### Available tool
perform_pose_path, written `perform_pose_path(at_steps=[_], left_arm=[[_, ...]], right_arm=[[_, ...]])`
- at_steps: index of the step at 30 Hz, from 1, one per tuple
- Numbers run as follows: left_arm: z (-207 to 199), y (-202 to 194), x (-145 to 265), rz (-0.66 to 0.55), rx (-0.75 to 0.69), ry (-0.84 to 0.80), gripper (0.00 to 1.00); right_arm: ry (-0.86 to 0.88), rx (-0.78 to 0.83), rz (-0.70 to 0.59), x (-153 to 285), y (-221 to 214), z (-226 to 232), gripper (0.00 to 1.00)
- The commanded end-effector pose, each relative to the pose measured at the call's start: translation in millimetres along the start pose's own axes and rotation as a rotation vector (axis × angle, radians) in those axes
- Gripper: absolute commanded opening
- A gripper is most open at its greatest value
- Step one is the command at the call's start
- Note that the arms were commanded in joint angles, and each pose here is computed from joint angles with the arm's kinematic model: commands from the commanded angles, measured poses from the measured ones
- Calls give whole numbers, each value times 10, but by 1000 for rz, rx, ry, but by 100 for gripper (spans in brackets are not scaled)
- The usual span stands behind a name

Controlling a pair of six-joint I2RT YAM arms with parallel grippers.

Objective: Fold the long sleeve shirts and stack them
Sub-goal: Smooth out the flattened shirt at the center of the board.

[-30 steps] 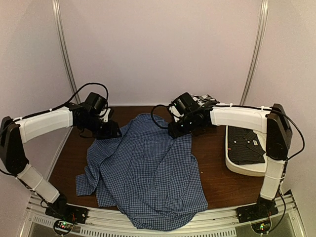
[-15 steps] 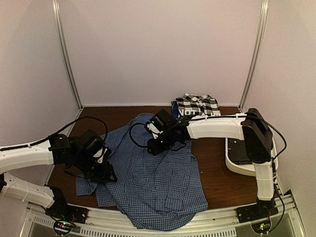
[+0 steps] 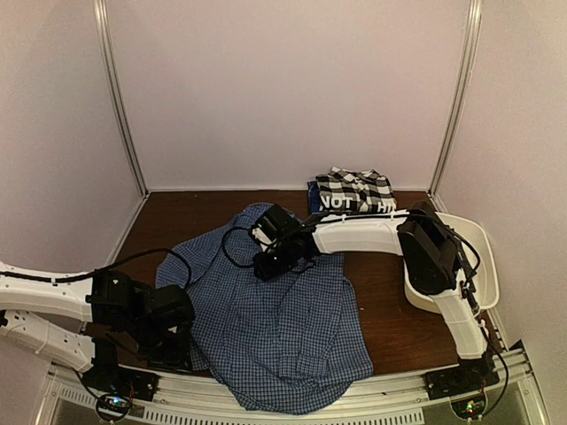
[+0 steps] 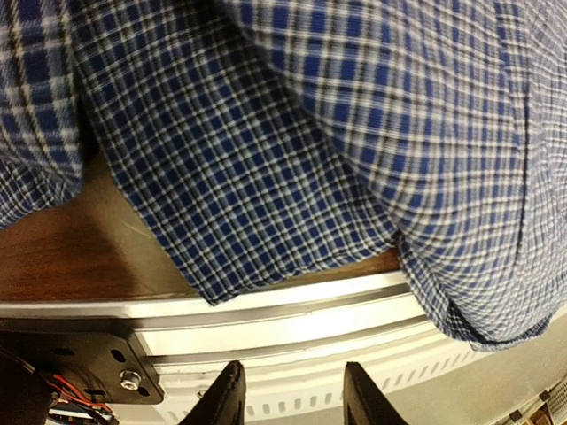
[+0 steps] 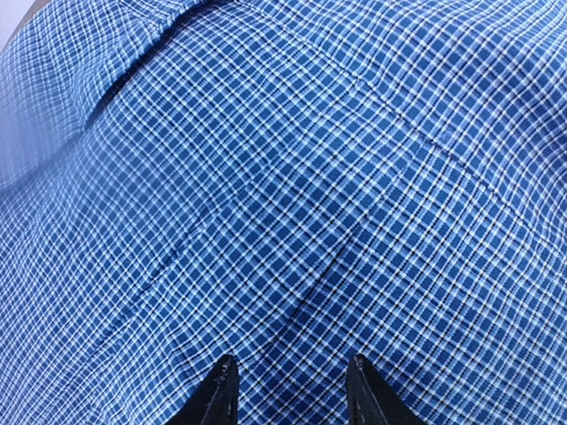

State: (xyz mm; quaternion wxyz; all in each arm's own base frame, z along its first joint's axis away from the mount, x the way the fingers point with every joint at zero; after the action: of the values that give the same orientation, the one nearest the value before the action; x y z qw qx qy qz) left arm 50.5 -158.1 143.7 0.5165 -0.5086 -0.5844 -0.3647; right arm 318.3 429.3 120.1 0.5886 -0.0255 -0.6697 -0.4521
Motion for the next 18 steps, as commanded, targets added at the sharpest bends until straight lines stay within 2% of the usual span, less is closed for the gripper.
perform_pose_path(at_steps=[1, 12, 13, 16, 18], left_arm=[[89, 31, -110, -50, 91, 82, 39], [84, 114, -419, -103, 117, 101, 42], [79, 144, -417, -139, 116, 103, 42], [75, 172, -439, -166, 119, 110, 39], [99, 170, -472, -163, 115, 125, 32]], right_arm=[[-28, 7, -17, -84, 63, -26, 42], [-64, -7, -9, -188, 22, -212, 42], [-66, -9, -8, -200, 17, -230, 42], [-73, -17, 3, -249, -16, -283, 42], [-78, -23, 6, -272, -29, -326, 42]])
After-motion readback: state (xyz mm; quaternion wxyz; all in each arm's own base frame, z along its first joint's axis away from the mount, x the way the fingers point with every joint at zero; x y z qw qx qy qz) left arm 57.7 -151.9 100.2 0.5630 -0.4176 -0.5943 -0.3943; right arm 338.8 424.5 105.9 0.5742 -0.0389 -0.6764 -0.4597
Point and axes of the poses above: each gripper's point midway between its finger pads, its own x axis back along the fingers, its own z axis along the line the jaws close on, y = z × x, the point moved 9 cm from there along x, back along the fingers, and after that the axes turned 14 degrees about x, right-handed, at the moved point
